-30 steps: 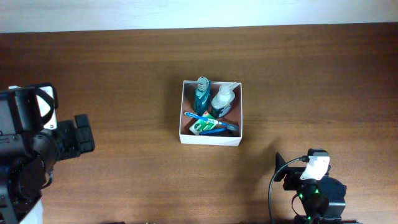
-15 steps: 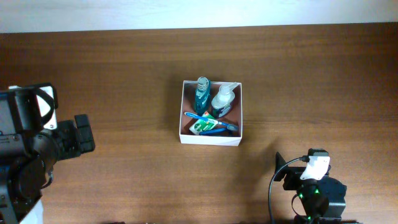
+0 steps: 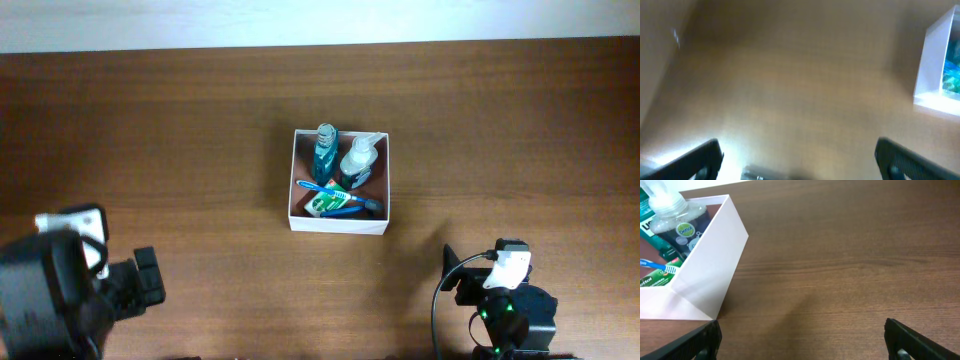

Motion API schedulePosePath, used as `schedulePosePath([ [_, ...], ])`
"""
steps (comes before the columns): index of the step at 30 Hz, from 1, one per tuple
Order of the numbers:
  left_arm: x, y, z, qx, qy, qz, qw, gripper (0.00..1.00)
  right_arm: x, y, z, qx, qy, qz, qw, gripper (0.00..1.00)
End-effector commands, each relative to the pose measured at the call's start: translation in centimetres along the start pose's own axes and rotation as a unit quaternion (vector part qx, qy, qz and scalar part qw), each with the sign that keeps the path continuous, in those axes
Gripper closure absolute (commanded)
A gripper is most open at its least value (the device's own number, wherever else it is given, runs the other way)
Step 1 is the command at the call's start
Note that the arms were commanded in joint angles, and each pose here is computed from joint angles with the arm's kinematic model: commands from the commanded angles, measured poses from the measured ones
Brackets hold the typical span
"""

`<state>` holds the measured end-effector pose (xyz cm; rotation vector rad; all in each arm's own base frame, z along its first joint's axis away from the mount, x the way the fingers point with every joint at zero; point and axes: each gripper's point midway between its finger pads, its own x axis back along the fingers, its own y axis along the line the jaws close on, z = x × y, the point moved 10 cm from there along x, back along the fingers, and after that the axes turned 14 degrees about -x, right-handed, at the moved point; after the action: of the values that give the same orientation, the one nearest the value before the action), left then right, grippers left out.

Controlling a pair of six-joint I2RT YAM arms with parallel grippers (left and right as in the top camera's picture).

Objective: Pack container

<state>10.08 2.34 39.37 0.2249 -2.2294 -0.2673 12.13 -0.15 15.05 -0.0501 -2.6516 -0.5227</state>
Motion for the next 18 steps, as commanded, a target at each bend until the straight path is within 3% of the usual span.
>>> schedulePosePath([
  [1, -0.9, -0.2, 1.2, 0.030, -0.129, -0.033, 0.991, 0.01, 0.0, -0.1, 0.1, -0.001, -0.003, 0.001, 1.000, 0.01],
  [3, -2.0, -1.2, 2.3, 0.037, -0.199, -0.014, 0.979, 0.00, 0.0, -0.1, 0.1, -0.001, -0.003, 0.001, 1.000, 0.01],
  [8, -8.6, -4.6, 6.2, 0.022, -0.249, 0.064, 0.966, 0.01, 0.0, -0.1, 0.1, -0.001, -0.003, 0.001, 1.000, 0.01],
  [13, -13.3, -7.0, 9.0, 0.006, -0.265, 0.125, 0.956, 0.01, 0.0, -0.1, 0.1, -0.001, -0.003, 0.001, 1.000, 0.01],
  [18, -15.9, -8.0, 11.3, 0.006, -0.262, 0.126, 0.957, 0.01, 0.0, -0.1, 0.1, -0.001, -0.003, 0.001, 1.000, 0.01],
])
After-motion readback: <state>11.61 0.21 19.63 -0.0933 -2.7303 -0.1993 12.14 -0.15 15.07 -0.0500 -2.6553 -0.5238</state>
